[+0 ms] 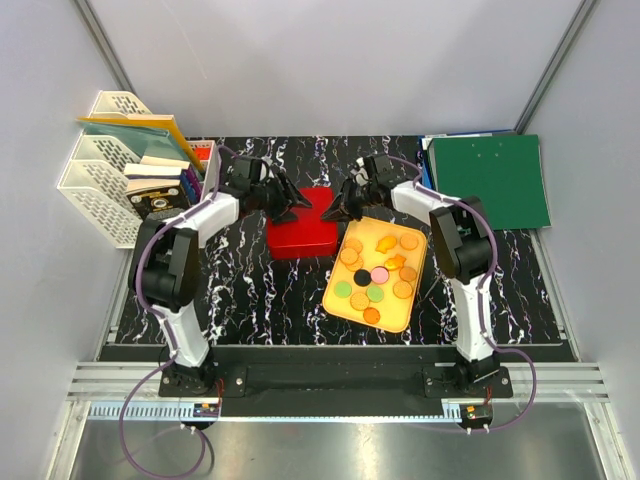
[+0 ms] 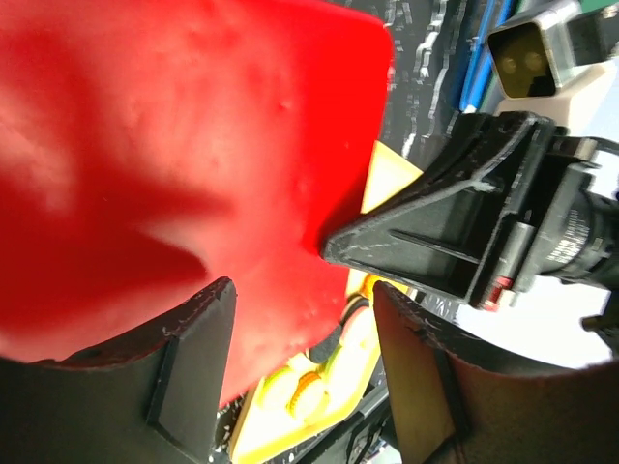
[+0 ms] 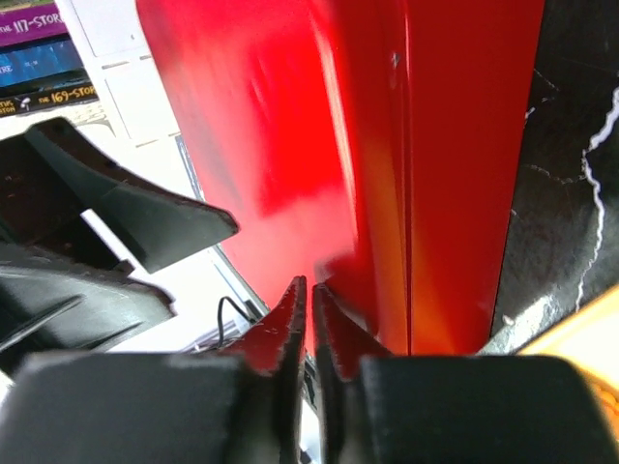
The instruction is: Pack the cookies
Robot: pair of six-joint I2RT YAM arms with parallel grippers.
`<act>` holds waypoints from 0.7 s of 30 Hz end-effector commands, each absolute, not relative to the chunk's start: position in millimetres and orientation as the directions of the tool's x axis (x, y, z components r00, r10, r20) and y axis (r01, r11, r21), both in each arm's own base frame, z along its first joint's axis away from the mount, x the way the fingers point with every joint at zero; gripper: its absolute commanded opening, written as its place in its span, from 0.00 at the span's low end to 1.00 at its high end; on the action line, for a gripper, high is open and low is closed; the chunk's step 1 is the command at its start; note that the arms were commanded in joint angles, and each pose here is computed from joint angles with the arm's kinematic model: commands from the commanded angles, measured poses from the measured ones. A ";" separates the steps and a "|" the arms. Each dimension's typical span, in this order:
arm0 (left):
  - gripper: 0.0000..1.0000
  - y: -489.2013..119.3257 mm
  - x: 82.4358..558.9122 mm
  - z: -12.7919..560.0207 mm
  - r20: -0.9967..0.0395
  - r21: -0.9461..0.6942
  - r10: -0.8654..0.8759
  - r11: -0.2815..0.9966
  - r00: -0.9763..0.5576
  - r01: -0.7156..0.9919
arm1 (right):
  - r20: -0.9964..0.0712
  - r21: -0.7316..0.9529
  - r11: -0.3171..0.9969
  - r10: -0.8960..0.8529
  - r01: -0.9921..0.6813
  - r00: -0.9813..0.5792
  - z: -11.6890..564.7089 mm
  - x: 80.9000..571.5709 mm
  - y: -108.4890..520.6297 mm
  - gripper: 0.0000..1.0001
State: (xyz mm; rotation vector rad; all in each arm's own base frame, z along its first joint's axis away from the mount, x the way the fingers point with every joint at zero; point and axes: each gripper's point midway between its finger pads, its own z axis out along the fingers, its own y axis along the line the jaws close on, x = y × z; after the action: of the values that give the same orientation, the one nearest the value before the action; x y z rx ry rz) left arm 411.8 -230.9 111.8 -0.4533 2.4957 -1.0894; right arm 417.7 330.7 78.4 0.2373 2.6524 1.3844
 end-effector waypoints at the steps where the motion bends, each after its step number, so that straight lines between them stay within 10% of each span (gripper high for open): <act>1: 0.65 -234.1 424.1 192.8 -0.346 -0.798 -0.447 0.603 -0.825 0.008 | -0.184 0.809 0.588 0.258 0.003 -0.948 110.4 430.9 315.6 0.23; 10: 0.74 -214.0 414.0 267.3 -0.490 -0.750 -0.450 0.654 -0.747 0.098 | -0.434 0.781 0.595 0.297 -0.191 -0.850 213.1 424.9 297.9 0.45; 15: 0.99 -172.4 380.9 231.5 -0.576 -0.570 -0.384 0.822 -0.722 0.017 | -0.714 0.531 0.783 0.208 -0.324 -0.669 228.2 386.9 276.3 0.60; 21: 0.99 -147.5 316.6 193.2 -0.593 -0.428 -0.297 0.903 -0.749 -0.019 | -0.911 0.312 0.876 0.167 -0.368 -0.377 273.7 316.5 253.3 0.84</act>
State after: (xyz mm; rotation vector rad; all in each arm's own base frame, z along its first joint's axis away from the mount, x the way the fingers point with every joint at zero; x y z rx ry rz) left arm 354.4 -174.1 234.2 -0.2564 2.2688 -0.7422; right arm 325.8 292.8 259.6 -0.1806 2.0386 0.8586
